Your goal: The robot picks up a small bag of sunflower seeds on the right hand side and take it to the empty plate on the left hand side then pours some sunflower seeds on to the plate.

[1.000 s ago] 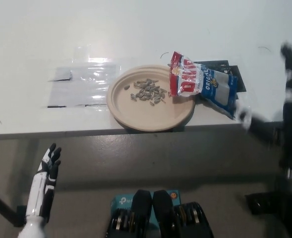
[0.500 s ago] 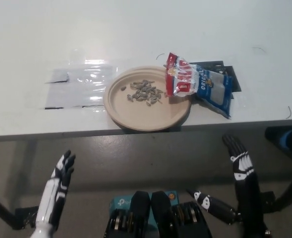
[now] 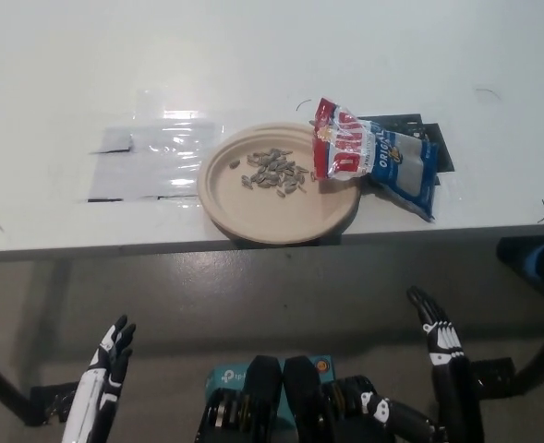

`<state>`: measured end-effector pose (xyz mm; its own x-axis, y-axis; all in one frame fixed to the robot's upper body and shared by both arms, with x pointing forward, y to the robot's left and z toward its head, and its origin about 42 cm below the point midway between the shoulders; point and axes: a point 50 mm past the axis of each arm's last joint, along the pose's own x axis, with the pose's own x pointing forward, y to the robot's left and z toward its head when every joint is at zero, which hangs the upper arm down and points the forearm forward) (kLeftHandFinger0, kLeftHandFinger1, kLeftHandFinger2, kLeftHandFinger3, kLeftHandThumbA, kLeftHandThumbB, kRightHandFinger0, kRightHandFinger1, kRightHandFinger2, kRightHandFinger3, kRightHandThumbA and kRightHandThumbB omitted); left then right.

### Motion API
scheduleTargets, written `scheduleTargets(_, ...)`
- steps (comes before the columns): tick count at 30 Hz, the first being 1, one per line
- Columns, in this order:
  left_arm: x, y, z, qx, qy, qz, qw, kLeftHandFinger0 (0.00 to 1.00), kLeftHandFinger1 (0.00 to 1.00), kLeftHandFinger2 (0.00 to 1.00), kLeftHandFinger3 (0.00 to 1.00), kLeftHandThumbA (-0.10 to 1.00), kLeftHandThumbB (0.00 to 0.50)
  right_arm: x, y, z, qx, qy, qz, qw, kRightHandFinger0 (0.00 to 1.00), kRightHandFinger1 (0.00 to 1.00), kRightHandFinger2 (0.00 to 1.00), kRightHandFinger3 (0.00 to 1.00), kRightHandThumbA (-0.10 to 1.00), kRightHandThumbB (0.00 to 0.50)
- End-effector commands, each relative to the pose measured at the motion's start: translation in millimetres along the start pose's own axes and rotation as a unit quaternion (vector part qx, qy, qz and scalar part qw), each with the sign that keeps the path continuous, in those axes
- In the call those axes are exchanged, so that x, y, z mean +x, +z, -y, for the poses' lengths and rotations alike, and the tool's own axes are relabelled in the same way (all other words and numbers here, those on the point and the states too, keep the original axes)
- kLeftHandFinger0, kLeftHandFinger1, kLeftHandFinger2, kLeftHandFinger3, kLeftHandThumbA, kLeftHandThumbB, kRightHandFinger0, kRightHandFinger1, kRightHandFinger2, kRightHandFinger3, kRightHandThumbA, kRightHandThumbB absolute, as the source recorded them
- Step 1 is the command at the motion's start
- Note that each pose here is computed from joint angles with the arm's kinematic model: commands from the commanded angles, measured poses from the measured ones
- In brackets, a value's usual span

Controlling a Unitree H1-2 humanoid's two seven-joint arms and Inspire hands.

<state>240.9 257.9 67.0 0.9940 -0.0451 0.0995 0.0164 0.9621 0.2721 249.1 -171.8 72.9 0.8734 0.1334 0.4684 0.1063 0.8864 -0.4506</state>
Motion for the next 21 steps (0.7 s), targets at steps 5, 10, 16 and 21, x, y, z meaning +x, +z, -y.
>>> scheduleTargets(5,4.3,10.9,-2.7,0.014,-0.009,0.04,0.999,1.0,1.0,1.0,1.0,1.0,0.108,6.6,4.8,0.2,0.042,-0.002,0.002,0.999,1.0,1.0,1.0,1.0,1.0,0.258)
scheduleTargets(10,3.7,11.6,-2.7,0.016,-0.011,0.036,0.999,1.0,1.0,1.0,1.0,1.0,0.105,6.8,4.6,0.4,0.036,0.004,0.004,0.999,1.0,1.0,1.0,1.0,1.0,0.253)
scheduleTargets(16,2.4,11.8,-2.1,0.019,-0.007,0.033,0.999,1.0,1.0,1.0,1.0,1.0,0.098,9.3,4.6,1.1,0.039,0.007,0.004,0.999,1.0,1.0,1.0,1.0,1.0,0.256)
scheduleTargets(21,4.2,14.1,-4.0,0.018,-0.006,0.033,0.999,1.0,1.0,1.0,1.0,1.0,0.083,11.1,4.8,0.7,0.048,0.008,0.002,0.999,1.0,1.0,1.0,1.0,1.0,0.223)
